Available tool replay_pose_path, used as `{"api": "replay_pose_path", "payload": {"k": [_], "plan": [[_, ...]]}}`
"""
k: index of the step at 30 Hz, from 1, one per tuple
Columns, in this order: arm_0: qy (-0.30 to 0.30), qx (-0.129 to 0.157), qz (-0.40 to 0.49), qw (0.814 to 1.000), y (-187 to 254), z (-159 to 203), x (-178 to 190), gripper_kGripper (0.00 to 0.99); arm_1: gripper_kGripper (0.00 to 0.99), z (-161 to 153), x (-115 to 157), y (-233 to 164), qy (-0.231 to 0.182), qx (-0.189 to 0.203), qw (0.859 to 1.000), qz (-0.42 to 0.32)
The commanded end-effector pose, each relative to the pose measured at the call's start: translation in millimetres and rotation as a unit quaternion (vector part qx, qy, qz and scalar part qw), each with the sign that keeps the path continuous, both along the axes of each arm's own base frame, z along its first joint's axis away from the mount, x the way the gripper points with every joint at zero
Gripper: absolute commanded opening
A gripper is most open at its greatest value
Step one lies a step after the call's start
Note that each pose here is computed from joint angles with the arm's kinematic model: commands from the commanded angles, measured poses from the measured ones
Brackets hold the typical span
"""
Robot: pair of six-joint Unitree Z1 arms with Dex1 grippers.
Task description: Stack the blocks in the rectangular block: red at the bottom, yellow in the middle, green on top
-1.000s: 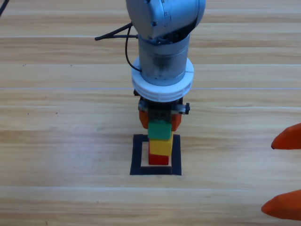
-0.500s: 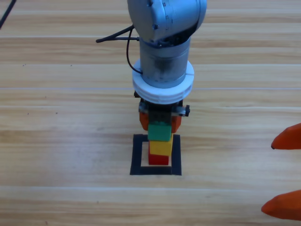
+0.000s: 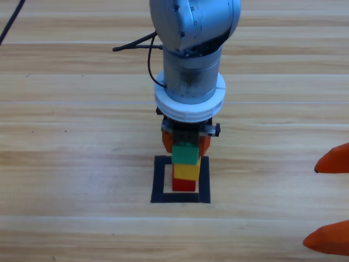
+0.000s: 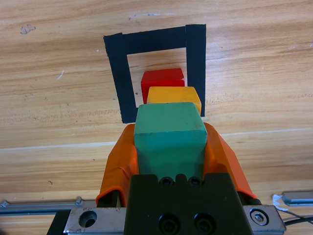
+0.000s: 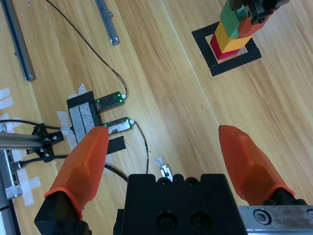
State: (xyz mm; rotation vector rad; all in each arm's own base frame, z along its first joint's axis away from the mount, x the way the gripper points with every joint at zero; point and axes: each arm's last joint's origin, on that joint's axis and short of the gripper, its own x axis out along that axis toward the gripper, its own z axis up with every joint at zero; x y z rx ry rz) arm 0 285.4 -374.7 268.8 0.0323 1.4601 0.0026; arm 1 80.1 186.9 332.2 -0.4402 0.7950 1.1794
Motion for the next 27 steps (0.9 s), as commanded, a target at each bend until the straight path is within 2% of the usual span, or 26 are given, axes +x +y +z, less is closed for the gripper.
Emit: {"api": "replay_pose_path", "payload": {"k": [1, 4, 6, 9, 10, 11, 17, 21, 27], "plan": [[0.017, 0.018, -0.008, 1.000, -12.1, -24.9, -6.4, 0.038, 0.988, -11.5, -3.4, 0.5, 0.007, -0.014, 1.000, 0.015], [0.014, 0.015, -0.008, 1.000, -11.9, -21.7, -6.5, 0.161, 0.988, -11.8, -3.2, 0.8, 0.007, -0.014, 1.000, 0.015], [0.012, 0.012, -0.008, 1.000, -12.4, -20.0, -6.1, 0.311, 0.988, -12.1, -3.2, 1.1, 0.008, -0.015, 1.000, 0.015], [0.010, 0.008, -0.009, 1.000, -13.2, -16.4, -7.4, 0.632, 0.988, -12.1, -3.0, 1.0, 0.009, -0.015, 1.000, 0.015], [0.010, 0.009, -0.008, 1.000, -12.6, -16.0, -7.8, 0.765, 0.988, -12.7, -3.4, 0.8, 0.009, -0.016, 1.000, 0.016], [0.010, 0.010, -0.008, 1.000, -11.8, -15.2, -8.3, 0.813, 0.988, -12.6, -3.6, 0.9, 0.011, -0.015, 1.000, 0.017], [0.004, 0.007, -0.008, 1.000, -7.8, -6.4, -10.7, 0.845, 0.988, -12.8, -3.6, 0.8, 0.011, -0.016, 1.000, 0.017], [-0.009, -0.001, -0.006, 1.000, -5.4, 7.6, -16.0, 0.930, 0.988, -12.8, -2.3, -1.8, -0.004, -0.026, 1.000, 0.003], [-0.104, -0.027, 0.014, 0.994, 23.0, 78.2, -37.4, 0.948, 0.988, -8.6, -2.8, -6.7, -0.019, -0.025, 0.999, -0.007]]}}
